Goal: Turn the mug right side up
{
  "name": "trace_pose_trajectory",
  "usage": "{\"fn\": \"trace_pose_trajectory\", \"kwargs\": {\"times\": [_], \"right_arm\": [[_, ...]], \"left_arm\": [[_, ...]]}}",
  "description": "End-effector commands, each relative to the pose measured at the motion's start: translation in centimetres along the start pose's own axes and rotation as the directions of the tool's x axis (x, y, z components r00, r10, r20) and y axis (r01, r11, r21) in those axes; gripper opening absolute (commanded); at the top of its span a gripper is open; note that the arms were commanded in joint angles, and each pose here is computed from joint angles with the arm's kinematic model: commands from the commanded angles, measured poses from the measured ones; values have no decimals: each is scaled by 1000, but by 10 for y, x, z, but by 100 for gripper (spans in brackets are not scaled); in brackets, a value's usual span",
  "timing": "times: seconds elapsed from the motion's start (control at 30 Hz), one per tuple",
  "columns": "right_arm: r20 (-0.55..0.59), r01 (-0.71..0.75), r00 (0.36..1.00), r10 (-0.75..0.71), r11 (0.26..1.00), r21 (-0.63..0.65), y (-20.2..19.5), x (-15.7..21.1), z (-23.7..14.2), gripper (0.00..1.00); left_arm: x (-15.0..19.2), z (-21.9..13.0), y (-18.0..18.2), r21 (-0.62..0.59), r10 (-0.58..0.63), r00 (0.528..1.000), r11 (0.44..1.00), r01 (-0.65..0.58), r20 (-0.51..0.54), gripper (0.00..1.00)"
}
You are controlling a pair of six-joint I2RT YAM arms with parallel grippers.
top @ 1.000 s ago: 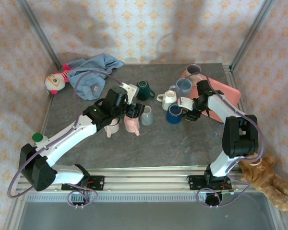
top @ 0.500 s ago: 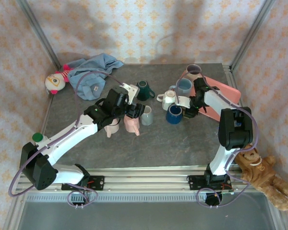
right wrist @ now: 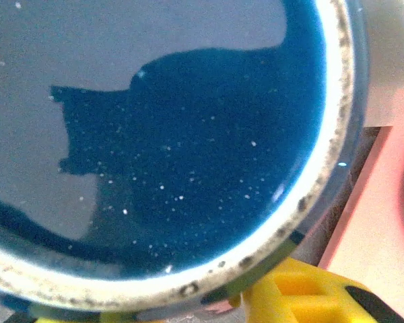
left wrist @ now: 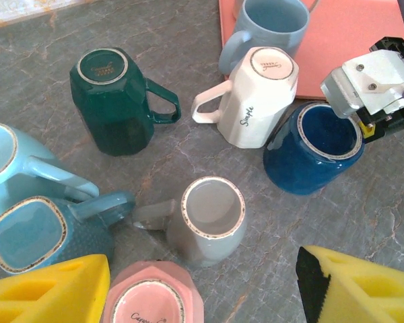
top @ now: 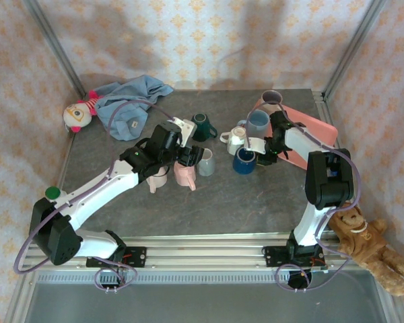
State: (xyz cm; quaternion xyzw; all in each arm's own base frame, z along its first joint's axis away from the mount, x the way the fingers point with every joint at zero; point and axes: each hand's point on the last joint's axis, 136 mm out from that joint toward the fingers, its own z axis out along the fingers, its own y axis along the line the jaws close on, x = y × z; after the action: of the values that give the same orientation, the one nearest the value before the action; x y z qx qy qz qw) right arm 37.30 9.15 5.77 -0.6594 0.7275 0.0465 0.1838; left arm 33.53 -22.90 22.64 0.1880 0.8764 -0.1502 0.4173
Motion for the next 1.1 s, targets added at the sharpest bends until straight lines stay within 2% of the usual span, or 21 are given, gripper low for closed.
{"fn": "trace_pose_trajectory", "kwargs": {"times": [0.0,0.17,0.37,0.7,0.8,0.93,1.07], "right_arm": [[4,3,1000,-2,999,-37,12,0,6,29],[16,-12,1000,12,999,-36,17,-3,5,22],[61,-122,990,123,992,-20,25,-12,-6,1],[111,-315,943,314,949,-5,47,-22,-38,0],[158,-412,901,404,911,26,46,-28,-53,0],[279,-579,792,544,813,59,37,-44,-84,0],[386,-684,684,619,728,46,34,-57,-111,0]], "left_arm": [[-1,1,2,-5,17,1000,1000,-17,-5,74],[-2,1,2,-5,17,1000,1000,-17,0,74],[-6,-6,6,-28,-13,1000,1000,13,8,74],[-10,-24,6,-18,-63,997,998,64,36,74],[-12,-27,6,-15,-74,996,997,75,50,74],[-20,-32,4,-1,-119,989,993,120,86,74],[-30,-36,-1,44,-173,976,985,168,133,75]]}}
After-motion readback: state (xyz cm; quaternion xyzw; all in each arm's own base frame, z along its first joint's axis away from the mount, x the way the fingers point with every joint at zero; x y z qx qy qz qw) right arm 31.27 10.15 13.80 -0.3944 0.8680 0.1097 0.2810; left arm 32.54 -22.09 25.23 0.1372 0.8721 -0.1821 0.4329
